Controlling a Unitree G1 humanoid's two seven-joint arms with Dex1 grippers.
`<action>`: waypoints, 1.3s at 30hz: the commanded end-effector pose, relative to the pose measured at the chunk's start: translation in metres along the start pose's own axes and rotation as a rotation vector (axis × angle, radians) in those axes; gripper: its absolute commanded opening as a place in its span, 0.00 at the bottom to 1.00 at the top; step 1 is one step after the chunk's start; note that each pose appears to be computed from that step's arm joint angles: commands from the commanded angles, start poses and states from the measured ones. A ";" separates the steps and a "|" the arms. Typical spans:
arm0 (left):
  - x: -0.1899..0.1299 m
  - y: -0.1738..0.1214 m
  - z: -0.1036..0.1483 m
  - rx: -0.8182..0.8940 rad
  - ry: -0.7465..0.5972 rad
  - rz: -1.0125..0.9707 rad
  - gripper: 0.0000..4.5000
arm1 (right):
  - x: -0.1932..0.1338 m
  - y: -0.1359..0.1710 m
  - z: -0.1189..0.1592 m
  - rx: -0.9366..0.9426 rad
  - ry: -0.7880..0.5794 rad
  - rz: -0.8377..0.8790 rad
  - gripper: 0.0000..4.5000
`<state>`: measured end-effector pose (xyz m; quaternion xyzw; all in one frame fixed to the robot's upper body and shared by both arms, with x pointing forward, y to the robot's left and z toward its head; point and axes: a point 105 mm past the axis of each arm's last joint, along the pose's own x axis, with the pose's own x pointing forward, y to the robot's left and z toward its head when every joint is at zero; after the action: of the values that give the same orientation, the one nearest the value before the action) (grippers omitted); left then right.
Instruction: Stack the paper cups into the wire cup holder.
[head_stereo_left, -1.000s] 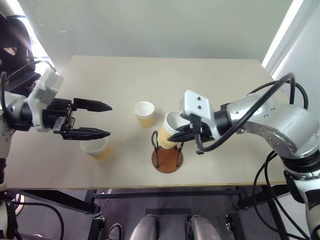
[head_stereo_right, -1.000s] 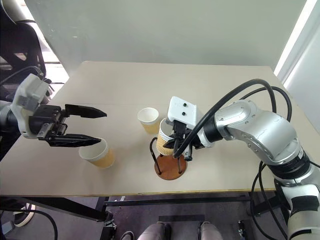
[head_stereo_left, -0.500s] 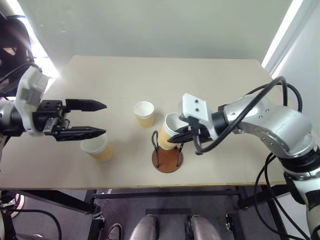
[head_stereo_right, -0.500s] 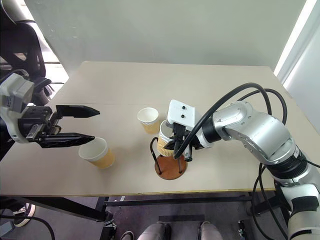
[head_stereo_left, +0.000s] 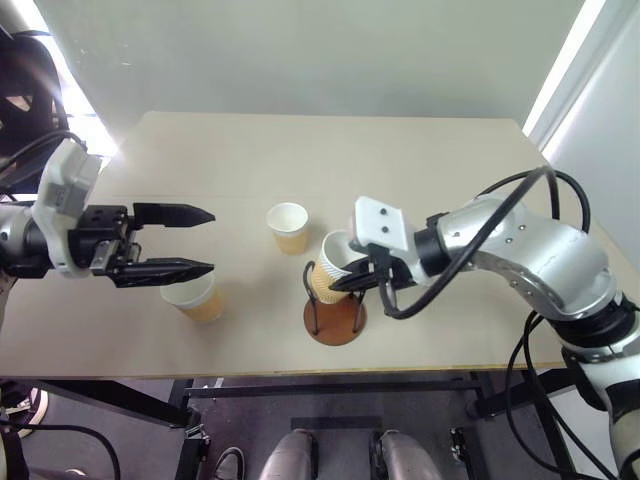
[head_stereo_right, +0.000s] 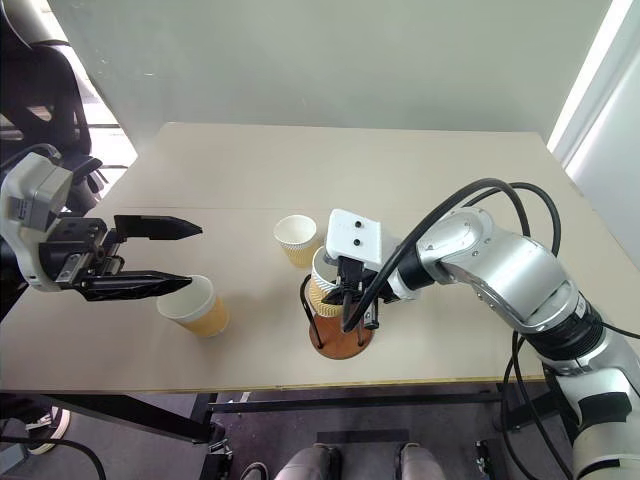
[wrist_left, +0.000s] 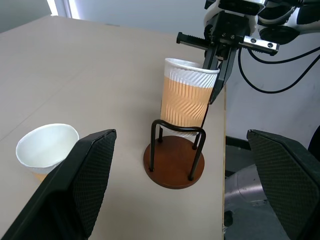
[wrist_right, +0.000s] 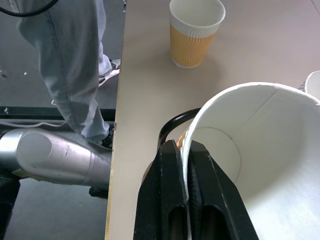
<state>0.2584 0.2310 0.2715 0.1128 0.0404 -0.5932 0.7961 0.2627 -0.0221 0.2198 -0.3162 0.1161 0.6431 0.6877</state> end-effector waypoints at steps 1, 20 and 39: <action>-0.005 -0.002 0.011 0.062 0.012 0.019 1.00 | 0.000 0.004 0.007 -0.047 -0.014 0.005 0.13; -0.036 0.006 -0.038 0.128 0.515 0.018 1.00 | -0.144 -0.030 0.058 -0.123 -0.272 -0.273 0.76; -0.024 0.018 -0.080 0.123 0.641 -0.104 1.00 | -0.171 0.036 0.049 0.011 -0.406 -0.182 0.76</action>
<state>0.2760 0.2754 0.1968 0.3258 0.2590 -0.5618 0.7149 0.1994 -0.1312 0.3364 -0.1708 -0.0257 0.6373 0.7510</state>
